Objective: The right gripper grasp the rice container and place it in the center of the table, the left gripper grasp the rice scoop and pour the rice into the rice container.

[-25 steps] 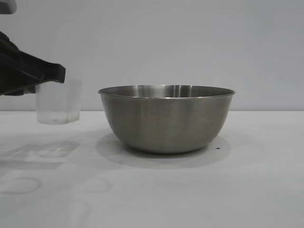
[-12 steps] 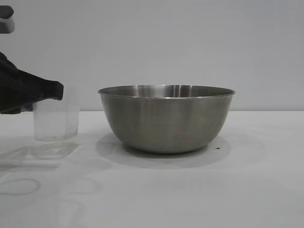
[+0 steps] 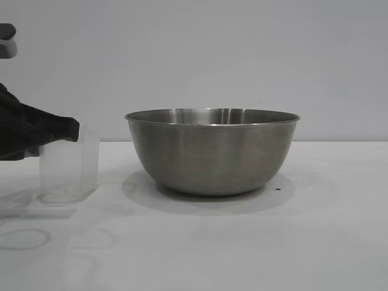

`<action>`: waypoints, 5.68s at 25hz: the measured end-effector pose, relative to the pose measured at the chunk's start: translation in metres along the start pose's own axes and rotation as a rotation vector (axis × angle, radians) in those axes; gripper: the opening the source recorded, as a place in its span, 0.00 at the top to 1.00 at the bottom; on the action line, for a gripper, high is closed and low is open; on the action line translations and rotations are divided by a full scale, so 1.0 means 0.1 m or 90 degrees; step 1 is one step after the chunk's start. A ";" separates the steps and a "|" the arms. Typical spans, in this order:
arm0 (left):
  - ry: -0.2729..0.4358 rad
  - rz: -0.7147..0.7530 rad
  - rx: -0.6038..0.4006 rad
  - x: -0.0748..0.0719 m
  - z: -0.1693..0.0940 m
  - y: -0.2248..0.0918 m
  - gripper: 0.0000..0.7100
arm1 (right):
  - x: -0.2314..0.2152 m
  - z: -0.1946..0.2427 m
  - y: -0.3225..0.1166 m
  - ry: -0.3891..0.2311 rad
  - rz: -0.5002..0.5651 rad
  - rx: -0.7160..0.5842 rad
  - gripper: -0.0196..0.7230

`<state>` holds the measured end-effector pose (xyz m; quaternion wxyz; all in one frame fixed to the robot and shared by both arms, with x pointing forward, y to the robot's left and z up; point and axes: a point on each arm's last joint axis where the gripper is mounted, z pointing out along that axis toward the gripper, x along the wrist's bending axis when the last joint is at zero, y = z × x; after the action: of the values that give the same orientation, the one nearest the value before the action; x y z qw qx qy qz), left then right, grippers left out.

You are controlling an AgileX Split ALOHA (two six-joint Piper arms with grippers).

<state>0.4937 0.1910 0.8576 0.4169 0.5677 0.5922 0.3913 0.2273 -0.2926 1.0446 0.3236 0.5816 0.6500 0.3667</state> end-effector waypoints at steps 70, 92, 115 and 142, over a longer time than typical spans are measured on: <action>-0.010 0.015 -0.025 0.01 0.38 0.04 0.73 | 0.00 0.00 0.00 0.000 0.000 0.000 0.46; -0.024 0.054 -0.018 0.19 -0.09 0.15 0.69 | 0.00 0.00 0.00 0.000 0.000 0.000 0.46; -0.024 0.032 -0.114 0.43 -0.31 0.78 0.69 | 0.00 0.00 0.00 0.000 0.000 0.000 0.46; 0.002 0.005 -0.057 0.95 -0.22 0.84 0.69 | 0.00 0.00 0.00 0.000 0.000 0.000 0.46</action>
<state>0.5011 0.2905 0.9391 0.4398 0.5500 0.5724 0.4200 0.2273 -0.2926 1.0446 0.3236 0.5816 0.6500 0.3667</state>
